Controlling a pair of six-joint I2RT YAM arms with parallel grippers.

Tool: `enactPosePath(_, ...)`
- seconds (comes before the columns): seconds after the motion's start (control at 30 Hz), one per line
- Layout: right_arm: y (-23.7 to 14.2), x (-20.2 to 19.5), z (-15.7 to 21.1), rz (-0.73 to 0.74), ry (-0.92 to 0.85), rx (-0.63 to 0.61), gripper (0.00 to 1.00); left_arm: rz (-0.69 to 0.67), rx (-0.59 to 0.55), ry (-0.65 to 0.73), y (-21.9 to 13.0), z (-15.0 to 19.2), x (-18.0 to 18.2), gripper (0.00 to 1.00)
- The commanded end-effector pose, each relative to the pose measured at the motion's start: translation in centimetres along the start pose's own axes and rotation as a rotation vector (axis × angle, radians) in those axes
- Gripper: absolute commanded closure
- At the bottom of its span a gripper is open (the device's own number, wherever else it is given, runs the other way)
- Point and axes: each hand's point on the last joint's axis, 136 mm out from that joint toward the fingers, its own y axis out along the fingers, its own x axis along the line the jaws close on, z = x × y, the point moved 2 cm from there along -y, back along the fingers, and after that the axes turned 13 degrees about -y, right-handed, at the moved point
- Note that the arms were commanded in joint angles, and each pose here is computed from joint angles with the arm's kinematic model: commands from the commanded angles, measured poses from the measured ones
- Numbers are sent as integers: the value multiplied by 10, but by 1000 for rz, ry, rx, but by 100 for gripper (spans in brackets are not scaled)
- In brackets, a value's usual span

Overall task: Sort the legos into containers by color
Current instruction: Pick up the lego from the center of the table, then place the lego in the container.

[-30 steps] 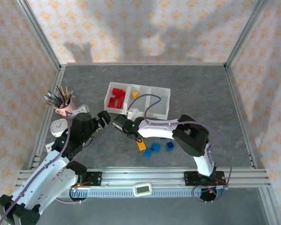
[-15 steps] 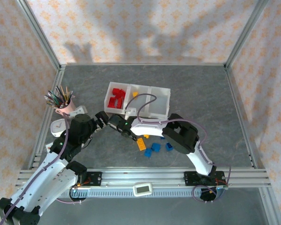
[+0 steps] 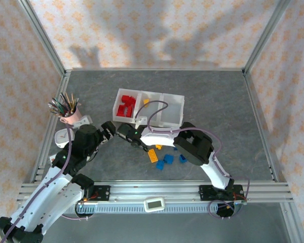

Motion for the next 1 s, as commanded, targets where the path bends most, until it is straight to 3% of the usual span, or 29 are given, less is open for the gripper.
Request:
enactPosePath(0.0,-11,-2,-6,-37,-10,-16,63,-7,-11,0,-6,-6,-3,1)
enactPosePath(0.17,-34,-8,-22,-76,-20,-55,67,12,-7,0,-9,-8,-9,1)
enactPosePath(0.47,-82,-41,-83,-131,29,-197,70,58,10,8,-9,-11,-27,1)
enactPosePath(0.73,-46,-73,-135,-66,47,-219,71,98,47,26,9,-9,-51,1)
enactPosePath(0.97,-2,-71,-160,-21,28,-203,71,100,63,53,26,-8,-64,1)
